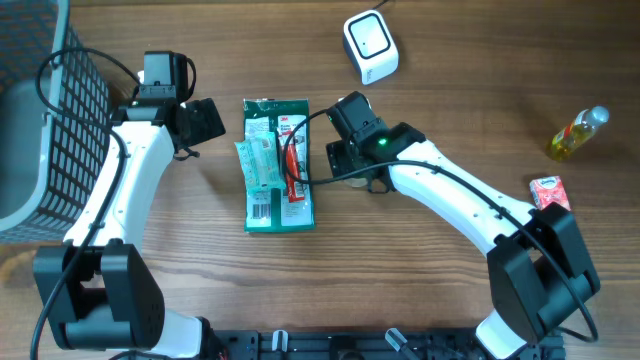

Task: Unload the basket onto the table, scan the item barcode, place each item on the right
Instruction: 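Lower the right gripper around the green-lidded jar and close it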

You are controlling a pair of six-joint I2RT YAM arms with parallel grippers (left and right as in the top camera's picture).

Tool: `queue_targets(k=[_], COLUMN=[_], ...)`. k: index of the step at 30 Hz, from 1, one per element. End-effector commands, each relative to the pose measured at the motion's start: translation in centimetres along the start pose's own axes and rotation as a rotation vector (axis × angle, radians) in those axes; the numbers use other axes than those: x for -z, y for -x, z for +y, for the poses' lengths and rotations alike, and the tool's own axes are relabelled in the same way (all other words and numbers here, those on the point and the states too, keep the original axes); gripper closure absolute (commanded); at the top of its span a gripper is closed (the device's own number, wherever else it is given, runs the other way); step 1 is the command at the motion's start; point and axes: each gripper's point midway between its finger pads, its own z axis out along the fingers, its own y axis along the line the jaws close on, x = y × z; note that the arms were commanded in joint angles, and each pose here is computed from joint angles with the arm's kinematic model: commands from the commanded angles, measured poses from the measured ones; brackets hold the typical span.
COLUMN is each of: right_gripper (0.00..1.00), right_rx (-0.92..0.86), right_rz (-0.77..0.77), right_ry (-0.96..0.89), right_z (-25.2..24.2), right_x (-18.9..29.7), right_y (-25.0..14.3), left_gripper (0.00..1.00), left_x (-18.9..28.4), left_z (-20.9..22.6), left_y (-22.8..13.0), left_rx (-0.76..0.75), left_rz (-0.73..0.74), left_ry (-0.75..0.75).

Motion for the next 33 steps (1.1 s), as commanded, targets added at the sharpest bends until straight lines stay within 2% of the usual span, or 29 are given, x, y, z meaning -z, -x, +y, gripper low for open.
queue_targets(k=[1, 6, 12, 15, 22, 23, 25, 33], right_gripper=[0.26, 0.26, 0.32, 0.27, 0.27, 0.21, 0.00, 0.00], right_rx=[0.013, -0.013, -0.135, -0.169, -0.201, -0.200, -0.193, -0.198], right_rz=[0.048, 0.104, 0.152, 0.165, 0.146, 0.143, 0.133, 0.133], right_ry=[0.015, 0.127, 0.104, 0.096, 0.097, 0.099, 0.104, 0.123], right_z=[0.2, 2.1, 1.8, 1.7, 1.9, 1.9, 2.0, 2.4], right_x=[-0.9, -0.7, -0.6, -0.5, 1.1, 1.1, 1.0, 0.8], right_y=[-1.2, -2.3, -3.3, -3.5, -1.9, -1.8, -1.5, -1.5], left_gripper=[0.00, 0.00, 0.00, 0.00, 0.00, 0.00, 0.00, 0.00], left_x=[-0.4, -0.4, -0.4, -0.4, -0.4, -0.4, -0.4, -0.4], left_z=[0.3, 0.3, 0.3, 0.3, 0.3, 0.3, 0.3, 0.3], left_y=[-0.2, -0.2, -0.2, -0.2, -0.2, -0.2, -0.2, -0.2], left_rx=[0.002, 0.002, 0.002, 0.002, 0.001, 0.002, 0.002, 0.002], left_rz=[0.008, 0.008, 0.008, 0.008, 0.008, 0.008, 0.008, 0.008], left_ry=[0.014, 0.014, 0.013, 0.014, 0.014, 0.014, 0.014, 0.014])
